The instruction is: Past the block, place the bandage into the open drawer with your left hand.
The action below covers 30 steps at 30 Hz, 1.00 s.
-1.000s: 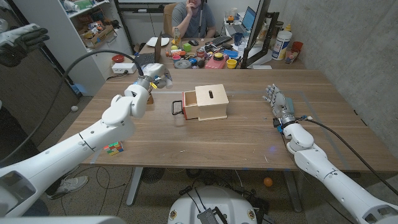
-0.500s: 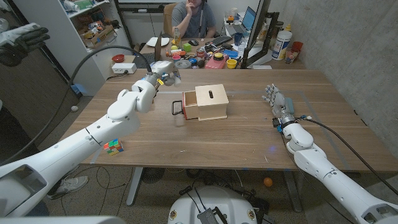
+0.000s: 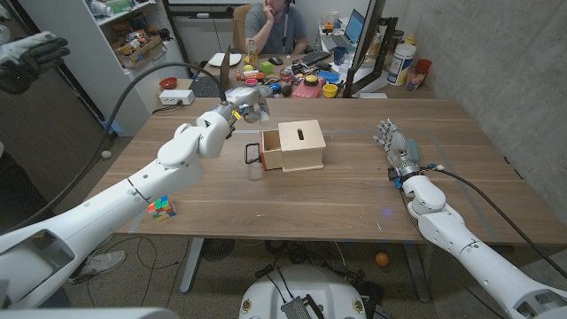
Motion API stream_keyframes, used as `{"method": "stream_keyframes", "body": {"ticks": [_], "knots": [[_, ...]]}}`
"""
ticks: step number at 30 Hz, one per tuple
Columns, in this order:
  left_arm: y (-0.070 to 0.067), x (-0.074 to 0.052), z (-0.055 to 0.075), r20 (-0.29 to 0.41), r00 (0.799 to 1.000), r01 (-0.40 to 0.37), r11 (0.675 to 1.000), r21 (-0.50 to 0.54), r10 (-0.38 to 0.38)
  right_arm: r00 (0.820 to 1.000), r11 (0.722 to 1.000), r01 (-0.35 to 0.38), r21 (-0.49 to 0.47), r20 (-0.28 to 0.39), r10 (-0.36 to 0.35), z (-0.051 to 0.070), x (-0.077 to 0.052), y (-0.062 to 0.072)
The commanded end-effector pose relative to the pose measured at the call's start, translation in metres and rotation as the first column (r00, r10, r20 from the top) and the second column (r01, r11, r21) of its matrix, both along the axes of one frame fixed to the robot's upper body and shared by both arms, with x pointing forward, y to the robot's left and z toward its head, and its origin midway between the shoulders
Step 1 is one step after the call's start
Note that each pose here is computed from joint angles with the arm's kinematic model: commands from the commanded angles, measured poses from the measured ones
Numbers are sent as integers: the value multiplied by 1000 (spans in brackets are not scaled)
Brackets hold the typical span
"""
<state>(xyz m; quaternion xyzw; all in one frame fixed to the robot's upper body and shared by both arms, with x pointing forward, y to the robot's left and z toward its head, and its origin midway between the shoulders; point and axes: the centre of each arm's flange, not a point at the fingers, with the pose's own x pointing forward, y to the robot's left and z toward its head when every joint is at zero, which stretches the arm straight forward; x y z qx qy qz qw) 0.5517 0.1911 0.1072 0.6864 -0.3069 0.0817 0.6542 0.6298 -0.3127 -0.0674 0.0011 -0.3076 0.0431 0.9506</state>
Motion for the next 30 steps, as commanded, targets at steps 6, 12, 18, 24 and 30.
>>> {"method": "stream_keyframes", "body": {"ticks": [6, 12, 18, 24, 30], "knots": [[-13, 5, -1, -69, 997, 46, 997, 64, -42, 999, 1000, -24, 0, 32, 24, 28, -2, -7], [-11, 8, -5, -69, 997, 21, 995, 93, -15, 996, 999, -36, -6, 79, 37, 47, -7, -7], [-11, 20, -11, -102, 995, 17, 994, 111, -5, 993, 997, -70, -34, 92, 73, 60, -5, 2], [-18, 32, -14, -118, 993, 3, 990, 144, 14, 991, 995, -77, -59, 105, 83, 69, -4, 9], [-23, 50, -17, -134, 990, -15, 987, 160, 37, 991, 995, -77, -57, 108, 83, 68, -3, 10]]}}
